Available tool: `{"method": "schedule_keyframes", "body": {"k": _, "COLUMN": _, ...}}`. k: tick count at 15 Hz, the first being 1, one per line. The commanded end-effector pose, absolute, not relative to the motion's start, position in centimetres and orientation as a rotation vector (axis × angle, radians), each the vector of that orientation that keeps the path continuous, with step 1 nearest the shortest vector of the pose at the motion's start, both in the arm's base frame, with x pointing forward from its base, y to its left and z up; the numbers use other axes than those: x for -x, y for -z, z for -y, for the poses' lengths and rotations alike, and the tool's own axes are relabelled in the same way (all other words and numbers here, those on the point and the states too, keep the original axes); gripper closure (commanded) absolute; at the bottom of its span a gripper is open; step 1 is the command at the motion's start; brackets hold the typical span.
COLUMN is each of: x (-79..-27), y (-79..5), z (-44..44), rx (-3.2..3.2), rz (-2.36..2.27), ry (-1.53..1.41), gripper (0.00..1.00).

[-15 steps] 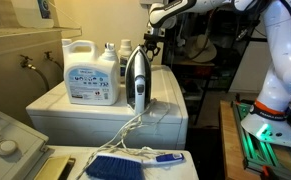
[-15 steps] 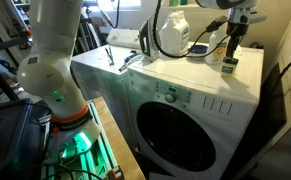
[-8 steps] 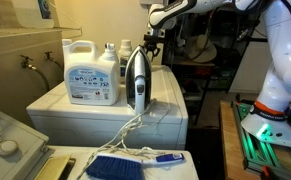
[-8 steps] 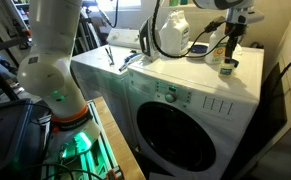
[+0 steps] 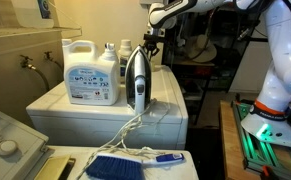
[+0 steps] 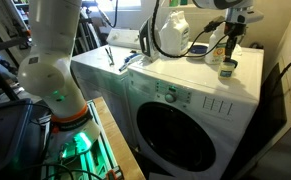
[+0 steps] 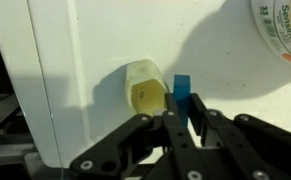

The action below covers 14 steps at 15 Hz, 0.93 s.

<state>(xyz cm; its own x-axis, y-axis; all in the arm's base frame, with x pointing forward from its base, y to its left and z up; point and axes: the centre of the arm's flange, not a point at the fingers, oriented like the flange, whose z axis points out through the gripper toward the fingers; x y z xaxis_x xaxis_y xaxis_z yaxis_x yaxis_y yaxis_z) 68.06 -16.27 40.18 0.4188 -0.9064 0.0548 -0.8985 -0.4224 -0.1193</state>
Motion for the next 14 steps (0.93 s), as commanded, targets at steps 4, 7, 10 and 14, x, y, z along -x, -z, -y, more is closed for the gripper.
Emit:
{"method": "schedule_keyframes", "body": {"k": 4, "x": -66.8, "y": -40.7, "z": 14.7, "rx": 2.583, "rz": -1.580, "ry": 0.133, "gripper": 0.95}}
{"method": "schedule_keyframes", "body": {"k": 7, "x": -66.2, "y": -41.6, "z": 12.4, "rx": 2.553, "rz": -1.486, "ry": -0.025, "gripper": 0.94}}
{"method": "schedule_keyframes", "body": {"k": 10, "x": -64.4, "y": -42.0, "z": 10.0, "rx": 2.592, "rz": -1.452, "ry": -0.271, "gripper": 0.94}}
{"method": "schedule_keyframes", "body": {"k": 14, "x": -61.9, "y": -40.5, "z": 9.4, "rx": 2.823, "rz": -1.379, "ry": -0.401, "gripper": 0.94}}
